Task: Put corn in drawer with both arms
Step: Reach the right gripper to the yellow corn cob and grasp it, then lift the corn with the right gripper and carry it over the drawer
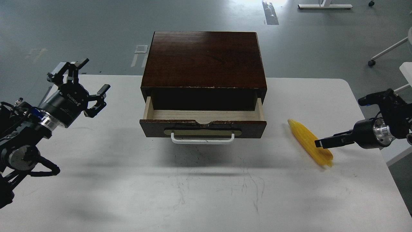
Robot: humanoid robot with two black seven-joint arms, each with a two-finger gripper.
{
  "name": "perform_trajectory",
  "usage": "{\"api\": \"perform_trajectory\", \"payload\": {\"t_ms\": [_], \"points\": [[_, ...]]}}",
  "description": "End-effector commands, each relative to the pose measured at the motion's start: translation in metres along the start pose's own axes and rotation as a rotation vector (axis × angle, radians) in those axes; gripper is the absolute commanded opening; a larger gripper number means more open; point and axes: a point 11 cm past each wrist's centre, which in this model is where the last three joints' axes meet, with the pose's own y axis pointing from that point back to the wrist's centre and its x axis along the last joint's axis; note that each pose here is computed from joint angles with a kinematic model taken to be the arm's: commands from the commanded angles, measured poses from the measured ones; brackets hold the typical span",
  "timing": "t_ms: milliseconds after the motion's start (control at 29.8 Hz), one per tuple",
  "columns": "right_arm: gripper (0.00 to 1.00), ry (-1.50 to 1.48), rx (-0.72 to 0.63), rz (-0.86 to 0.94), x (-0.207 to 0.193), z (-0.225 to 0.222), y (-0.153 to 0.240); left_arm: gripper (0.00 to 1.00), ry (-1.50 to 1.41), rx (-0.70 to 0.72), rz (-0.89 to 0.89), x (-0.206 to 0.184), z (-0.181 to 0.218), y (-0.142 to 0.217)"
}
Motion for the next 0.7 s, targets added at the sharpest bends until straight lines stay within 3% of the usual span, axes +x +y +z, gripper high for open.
{"api": "perform_trajectory", "payload": {"t_ms": [0, 101, 268, 469, 536, 670], "points": [[1.00, 0.003, 0.000, -0.007, 0.001, -0.002, -0.006, 0.99, 0.000, 0.000, 0.000, 0.000, 0.000, 0.000], [0.98, 0.004, -0.003, -0.010, 0.002, -0.002, -0.011, 0.99, 0.000, 0.000, 0.000, 0.000, 0.000, 0.000], [0.84, 0.017, -0.006, -0.016, 0.002, -0.003, -0.018, 0.99, -0.004, -0.001, 0.002, 0.001, 0.002, 0.001], [0.58, 0.051, -0.007, -0.031, 0.000, -0.008, -0.031, 0.99, -0.007, -0.001, 0.004, 0.002, 0.003, 0.001], [0.39, 0.053, -0.009, -0.026, 0.001, -0.007, -0.030, 0.99, -0.008, -0.001, 0.004, 0.002, 0.003, 0.002], [0.27, 0.055, -0.011, -0.016, 0.004, -0.007, -0.029, 0.99, -0.008, -0.001, 0.004, 0.002, 0.003, 0.002]]}}
